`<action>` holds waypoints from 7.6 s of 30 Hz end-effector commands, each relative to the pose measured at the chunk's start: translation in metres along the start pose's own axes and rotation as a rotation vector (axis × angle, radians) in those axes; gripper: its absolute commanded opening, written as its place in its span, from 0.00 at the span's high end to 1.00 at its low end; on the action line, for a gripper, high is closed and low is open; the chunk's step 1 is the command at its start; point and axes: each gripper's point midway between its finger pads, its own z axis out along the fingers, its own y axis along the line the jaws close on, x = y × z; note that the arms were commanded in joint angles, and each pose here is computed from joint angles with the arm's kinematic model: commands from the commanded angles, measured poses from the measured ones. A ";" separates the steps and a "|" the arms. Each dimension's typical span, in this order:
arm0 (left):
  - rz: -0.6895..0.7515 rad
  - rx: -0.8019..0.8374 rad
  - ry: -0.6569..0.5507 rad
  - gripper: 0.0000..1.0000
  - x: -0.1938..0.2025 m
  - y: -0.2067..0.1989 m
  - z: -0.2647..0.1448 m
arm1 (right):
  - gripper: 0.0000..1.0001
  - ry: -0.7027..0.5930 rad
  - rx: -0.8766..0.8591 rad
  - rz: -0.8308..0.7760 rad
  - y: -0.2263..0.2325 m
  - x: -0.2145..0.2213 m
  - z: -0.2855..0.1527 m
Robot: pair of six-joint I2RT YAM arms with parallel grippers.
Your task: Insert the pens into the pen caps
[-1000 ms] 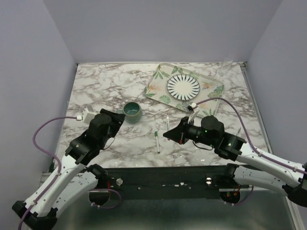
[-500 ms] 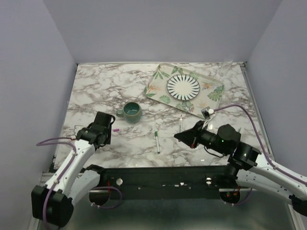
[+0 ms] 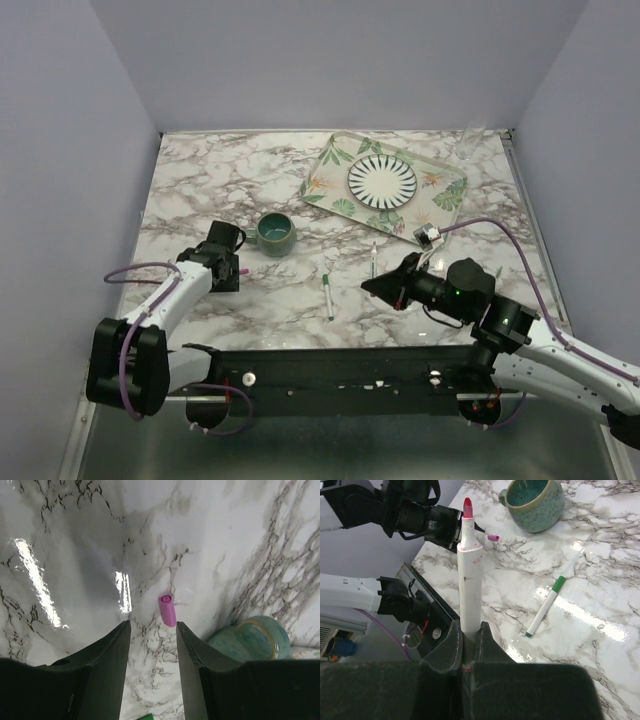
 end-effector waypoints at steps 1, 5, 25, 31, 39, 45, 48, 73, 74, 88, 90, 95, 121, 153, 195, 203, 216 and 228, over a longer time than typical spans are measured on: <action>0.001 -0.018 0.007 0.50 0.002 -0.007 0.013 | 0.99 -0.016 0.010 -0.019 -0.001 -0.004 0.000; 0.004 -0.001 -0.011 0.50 -0.003 -0.013 0.018 | 0.99 -0.010 0.012 -0.018 -0.002 -0.002 0.000; 0.043 -0.193 0.057 0.53 0.017 -0.006 0.031 | 0.99 -0.009 0.032 -0.035 -0.004 -0.005 0.005; 0.037 -0.262 0.051 0.56 0.017 0.011 0.036 | 0.99 -0.024 0.053 -0.041 -0.008 -0.009 0.001; 0.050 -0.284 0.043 0.64 0.017 0.018 0.046 | 0.99 -0.022 0.051 -0.034 -0.006 -0.009 0.001; 0.082 -0.234 0.071 1.00 0.019 0.017 0.044 | 0.99 -0.002 0.041 -0.029 -0.003 -0.007 0.001; 0.120 -0.220 0.082 1.00 0.016 0.017 0.029 | 0.99 0.010 0.023 -0.031 0.001 -0.007 0.002; 0.719 1.581 0.535 1.00 0.065 -0.085 -0.304 | 0.99 0.221 -0.505 -0.075 0.124 0.020 0.059; 0.731 1.648 0.560 1.00 0.067 -0.083 -0.318 | 0.99 0.217 -0.504 -0.076 0.125 0.020 0.060; 0.890 1.853 0.750 1.00 0.086 -0.042 -0.354 | 0.99 0.211 -0.482 -0.074 0.131 0.011 0.085; 0.900 1.846 0.763 1.00 0.088 -0.040 -0.351 | 0.99 0.214 -0.467 -0.068 0.130 0.011 0.086; 0.942 1.849 0.774 1.00 0.093 -0.034 -0.351 | 0.99 0.201 -0.444 -0.063 0.127 0.009 0.087; 0.951 1.794 0.729 1.00 0.097 -0.039 -0.333 | 0.99 0.169 -0.402 -0.046 0.116 0.008 0.081; 0.881 1.728 0.663 1.00 0.090 -0.061 -0.339 | 0.99 0.193 -0.400 -0.037 0.114 0.016 0.080; 0.946 1.746 0.724 1.00 0.095 -0.034 -0.330 | 0.99 0.189 -0.386 -0.027 0.116 0.012 0.085; 0.950 1.745 0.728 1.00 0.096 -0.034 -0.330 | 0.99 0.185 -0.384 -0.030 0.116 0.011 0.085; 1.009 1.718 0.739 1.00 0.099 -0.024 -0.325 | 0.99 0.171 -0.368 -0.046 0.117 0.004 0.086; 1.098 1.650 0.791 1.00 0.109 -0.010 -0.312 | 0.99 0.108 -0.156 -0.212 0.098 -0.038 0.100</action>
